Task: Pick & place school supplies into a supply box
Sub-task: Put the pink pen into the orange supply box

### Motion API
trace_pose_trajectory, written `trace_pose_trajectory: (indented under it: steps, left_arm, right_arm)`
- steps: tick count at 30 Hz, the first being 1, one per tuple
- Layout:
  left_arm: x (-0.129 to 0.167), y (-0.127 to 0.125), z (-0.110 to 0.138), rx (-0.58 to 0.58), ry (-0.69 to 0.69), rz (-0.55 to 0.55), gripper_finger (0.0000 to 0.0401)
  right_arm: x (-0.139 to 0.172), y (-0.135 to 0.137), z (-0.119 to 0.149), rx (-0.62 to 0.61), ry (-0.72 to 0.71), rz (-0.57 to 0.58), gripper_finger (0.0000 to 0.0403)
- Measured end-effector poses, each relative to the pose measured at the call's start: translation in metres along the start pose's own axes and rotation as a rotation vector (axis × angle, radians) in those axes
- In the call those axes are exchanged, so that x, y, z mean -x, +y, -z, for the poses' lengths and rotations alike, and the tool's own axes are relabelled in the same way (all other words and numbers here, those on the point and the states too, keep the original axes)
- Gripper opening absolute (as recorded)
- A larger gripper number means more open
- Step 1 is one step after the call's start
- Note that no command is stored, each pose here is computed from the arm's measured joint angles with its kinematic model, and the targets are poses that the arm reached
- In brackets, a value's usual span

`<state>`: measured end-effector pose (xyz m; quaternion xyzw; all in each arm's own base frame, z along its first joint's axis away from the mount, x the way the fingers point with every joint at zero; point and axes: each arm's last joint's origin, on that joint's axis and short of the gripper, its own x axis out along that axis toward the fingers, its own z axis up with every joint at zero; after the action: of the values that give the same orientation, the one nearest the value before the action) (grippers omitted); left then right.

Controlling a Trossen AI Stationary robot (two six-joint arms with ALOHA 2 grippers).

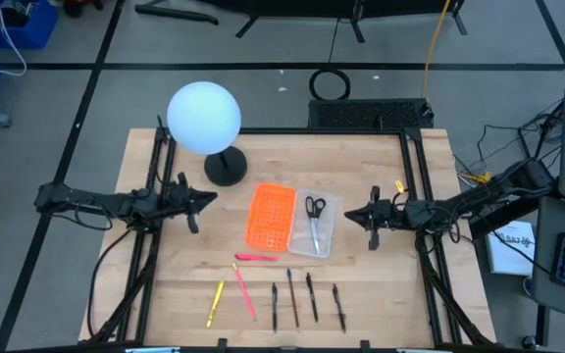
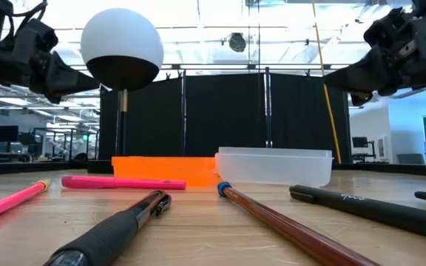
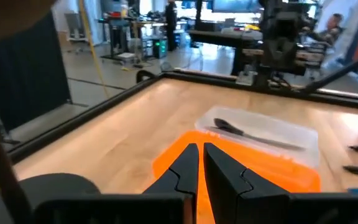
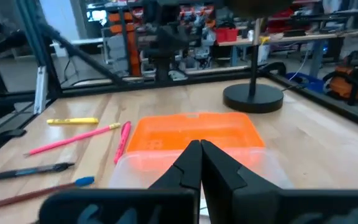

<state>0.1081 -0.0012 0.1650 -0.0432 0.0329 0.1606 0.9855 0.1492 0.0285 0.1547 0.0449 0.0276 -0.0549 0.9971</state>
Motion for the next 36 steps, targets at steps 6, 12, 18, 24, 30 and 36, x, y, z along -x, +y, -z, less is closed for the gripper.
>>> trace_pose_trajectory:
  steps: [6,12,18,24,30,36]
  left_arm:
    - [-0.001,0.0,-0.004,0.043,-0.042,-0.014,0.0031]
    - [-0.001,0.0,-0.004,0.028,-0.035,-0.015,0.0031]
    - [-0.001,0.0,-0.003,0.018,-0.032,-0.015,0.0031]
    - [-0.001,-0.002,-0.002,0.029,-0.017,0.031,0.0031]
    - [-0.001,-0.002,-0.002,-0.004,-0.015,0.037,0.0031]
    - [-0.001,-0.002,-0.002,-0.005,-0.014,0.037,0.0031]
  right_arm:
    - [-0.016,0.017,-0.013,-0.011,0.064,-0.147,0.0]
    - [-0.072,0.061,-0.033,0.122,0.273,-0.103,0.0]
    - [-0.151,0.099,-0.038,0.171,0.432,-0.077,0.0]
    - [-0.219,0.111,-0.035,0.073,0.628,-0.102,0.0]
    - [-0.263,0.119,-0.038,0.028,0.747,-0.126,0.0]
    - [-0.287,0.125,-0.035,0.066,0.757,-0.131,0.0029]
